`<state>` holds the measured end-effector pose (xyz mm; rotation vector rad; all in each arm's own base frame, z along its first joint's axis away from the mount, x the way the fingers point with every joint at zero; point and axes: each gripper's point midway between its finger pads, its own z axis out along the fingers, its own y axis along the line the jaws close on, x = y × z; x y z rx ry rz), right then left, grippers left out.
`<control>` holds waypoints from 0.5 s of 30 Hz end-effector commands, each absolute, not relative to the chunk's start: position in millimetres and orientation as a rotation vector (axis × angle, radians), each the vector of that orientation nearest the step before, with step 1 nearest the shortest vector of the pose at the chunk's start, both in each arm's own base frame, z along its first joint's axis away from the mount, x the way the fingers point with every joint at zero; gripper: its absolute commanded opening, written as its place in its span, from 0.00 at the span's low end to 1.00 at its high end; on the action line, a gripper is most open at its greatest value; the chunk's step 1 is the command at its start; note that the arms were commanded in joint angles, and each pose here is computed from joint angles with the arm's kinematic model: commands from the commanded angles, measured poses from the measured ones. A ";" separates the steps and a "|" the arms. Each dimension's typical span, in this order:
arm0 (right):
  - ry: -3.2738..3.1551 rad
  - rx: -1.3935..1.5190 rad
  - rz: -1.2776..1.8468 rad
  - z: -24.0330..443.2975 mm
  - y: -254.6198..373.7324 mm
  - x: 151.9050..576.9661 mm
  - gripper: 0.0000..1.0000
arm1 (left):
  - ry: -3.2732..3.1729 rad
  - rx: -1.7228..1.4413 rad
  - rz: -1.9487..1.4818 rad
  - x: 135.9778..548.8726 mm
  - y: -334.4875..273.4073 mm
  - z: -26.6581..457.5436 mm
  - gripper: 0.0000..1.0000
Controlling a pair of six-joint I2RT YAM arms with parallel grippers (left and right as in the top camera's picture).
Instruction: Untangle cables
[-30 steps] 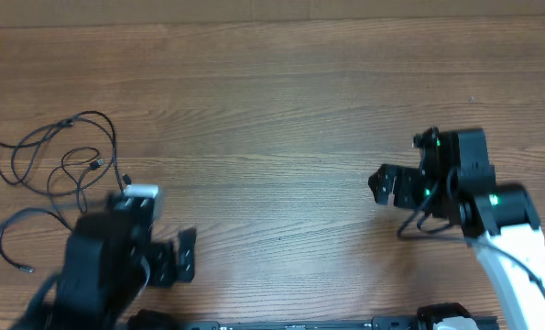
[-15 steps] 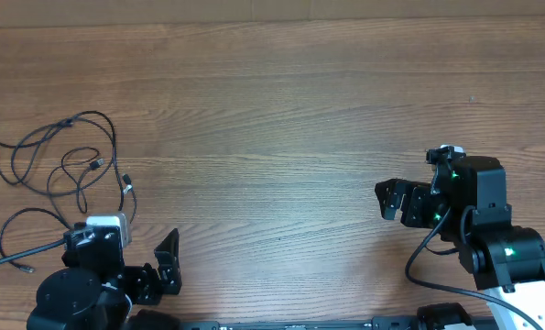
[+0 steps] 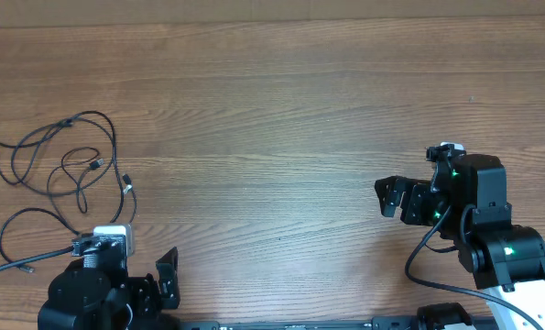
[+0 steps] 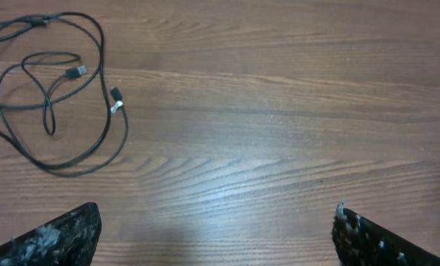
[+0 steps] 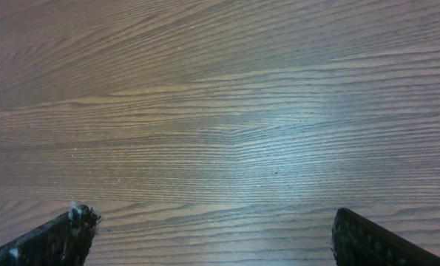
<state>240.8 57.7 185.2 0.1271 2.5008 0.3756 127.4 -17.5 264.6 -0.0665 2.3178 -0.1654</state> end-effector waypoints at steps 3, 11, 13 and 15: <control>2.502 0.127 0.354 184.2 55.0 242.1 1.00 | 2.319 -0.083 -0.155 127.0 -15.2 263.2 1.00; 2.440 0.131 0.297 192.3 49.2 254.8 1.00 | 2.319 -0.083 -0.155 127.0 -15.2 263.2 0.99; 2.403 0.121 0.306 198.4 51.4 261.3 1.00 | 2.319 -0.083 -0.155 127.0 -15.2 263.2 0.99; 2.371 0.115 0.319 204.1 53.2 266.8 1.00 | 2.319 -0.083 -0.155 127.0 -15.2 263.2 1.00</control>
